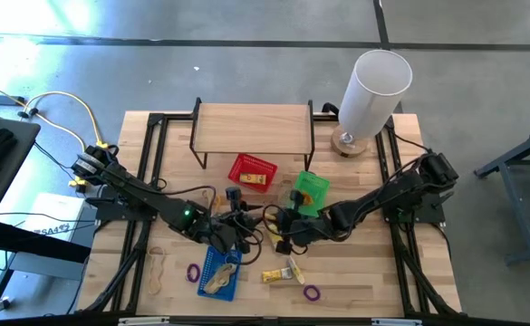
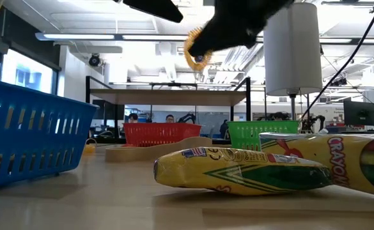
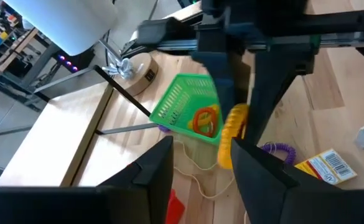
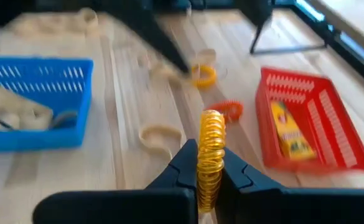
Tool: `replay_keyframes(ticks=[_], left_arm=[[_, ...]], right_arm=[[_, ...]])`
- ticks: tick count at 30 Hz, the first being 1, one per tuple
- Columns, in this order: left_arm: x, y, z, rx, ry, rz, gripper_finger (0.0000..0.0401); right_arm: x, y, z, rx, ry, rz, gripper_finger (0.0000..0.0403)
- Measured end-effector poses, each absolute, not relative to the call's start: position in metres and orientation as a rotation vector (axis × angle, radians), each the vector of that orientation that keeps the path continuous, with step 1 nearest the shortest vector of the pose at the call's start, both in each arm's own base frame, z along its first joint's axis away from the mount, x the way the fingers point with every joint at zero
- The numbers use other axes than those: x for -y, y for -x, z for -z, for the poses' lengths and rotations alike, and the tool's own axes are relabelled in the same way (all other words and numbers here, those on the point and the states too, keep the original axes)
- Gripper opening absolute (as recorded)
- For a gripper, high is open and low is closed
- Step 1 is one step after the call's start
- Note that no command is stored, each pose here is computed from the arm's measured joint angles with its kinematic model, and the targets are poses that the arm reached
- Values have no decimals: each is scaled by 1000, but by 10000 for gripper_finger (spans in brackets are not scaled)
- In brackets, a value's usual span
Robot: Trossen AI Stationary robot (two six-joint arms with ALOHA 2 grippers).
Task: Pick & Place Office Desk Supplies
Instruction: Put the yellow spring keychain into the green bin
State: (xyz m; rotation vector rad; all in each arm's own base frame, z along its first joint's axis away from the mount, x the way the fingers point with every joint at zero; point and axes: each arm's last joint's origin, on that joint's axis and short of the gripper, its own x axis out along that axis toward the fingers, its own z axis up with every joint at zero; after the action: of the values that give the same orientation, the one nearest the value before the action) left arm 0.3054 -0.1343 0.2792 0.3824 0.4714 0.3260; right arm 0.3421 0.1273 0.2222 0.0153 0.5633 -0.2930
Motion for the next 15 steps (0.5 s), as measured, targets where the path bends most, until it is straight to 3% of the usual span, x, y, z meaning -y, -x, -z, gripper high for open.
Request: replay_keyframes(ticks=[15], left_arm=[[142, -297, -267, -595, -174, -181, 153]], right_arm=[[-117, -279, -234, -775, -79, 604, 7]])
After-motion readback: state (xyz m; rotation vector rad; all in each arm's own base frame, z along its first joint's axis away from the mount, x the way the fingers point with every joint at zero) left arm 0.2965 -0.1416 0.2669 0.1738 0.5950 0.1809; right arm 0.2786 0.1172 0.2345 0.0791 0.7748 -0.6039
